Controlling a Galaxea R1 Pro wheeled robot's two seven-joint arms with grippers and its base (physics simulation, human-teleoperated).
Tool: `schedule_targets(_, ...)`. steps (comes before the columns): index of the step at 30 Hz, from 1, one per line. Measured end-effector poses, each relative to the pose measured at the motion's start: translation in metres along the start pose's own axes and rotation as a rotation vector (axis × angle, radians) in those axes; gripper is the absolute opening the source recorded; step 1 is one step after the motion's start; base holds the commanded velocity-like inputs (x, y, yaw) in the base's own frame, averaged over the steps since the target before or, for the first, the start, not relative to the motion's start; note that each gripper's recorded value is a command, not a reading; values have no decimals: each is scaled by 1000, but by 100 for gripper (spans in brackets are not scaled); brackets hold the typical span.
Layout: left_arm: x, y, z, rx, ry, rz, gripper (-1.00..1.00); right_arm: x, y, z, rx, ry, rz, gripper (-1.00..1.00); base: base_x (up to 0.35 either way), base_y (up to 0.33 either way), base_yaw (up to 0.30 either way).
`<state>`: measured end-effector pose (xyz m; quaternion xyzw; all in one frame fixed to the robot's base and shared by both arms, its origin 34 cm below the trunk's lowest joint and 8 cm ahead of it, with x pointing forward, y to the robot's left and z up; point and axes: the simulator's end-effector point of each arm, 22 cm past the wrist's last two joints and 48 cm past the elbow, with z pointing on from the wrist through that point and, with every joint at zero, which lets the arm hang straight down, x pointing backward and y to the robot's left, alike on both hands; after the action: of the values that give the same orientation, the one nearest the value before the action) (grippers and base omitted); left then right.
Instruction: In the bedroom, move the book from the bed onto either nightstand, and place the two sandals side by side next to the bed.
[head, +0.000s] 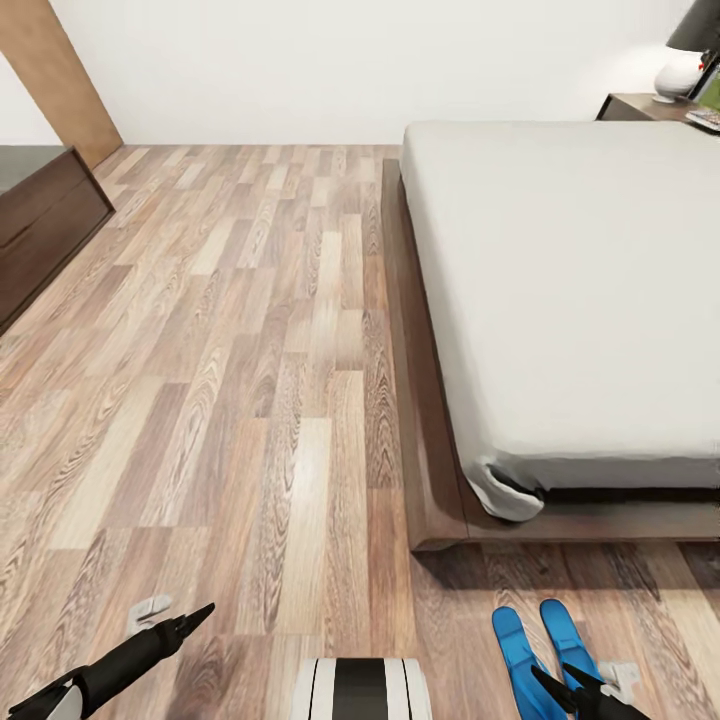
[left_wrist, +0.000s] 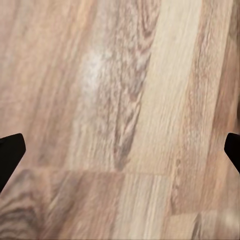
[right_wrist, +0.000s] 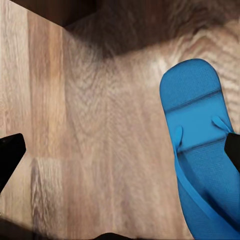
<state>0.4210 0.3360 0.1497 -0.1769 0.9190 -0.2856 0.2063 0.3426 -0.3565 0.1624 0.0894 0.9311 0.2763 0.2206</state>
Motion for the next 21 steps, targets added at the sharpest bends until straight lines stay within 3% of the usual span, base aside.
schedule_targets(21, -34, -24, -11, 31, -66, 39, 100, -33, 17, -5, -24, -73, -39, 100, 0, 0, 0)
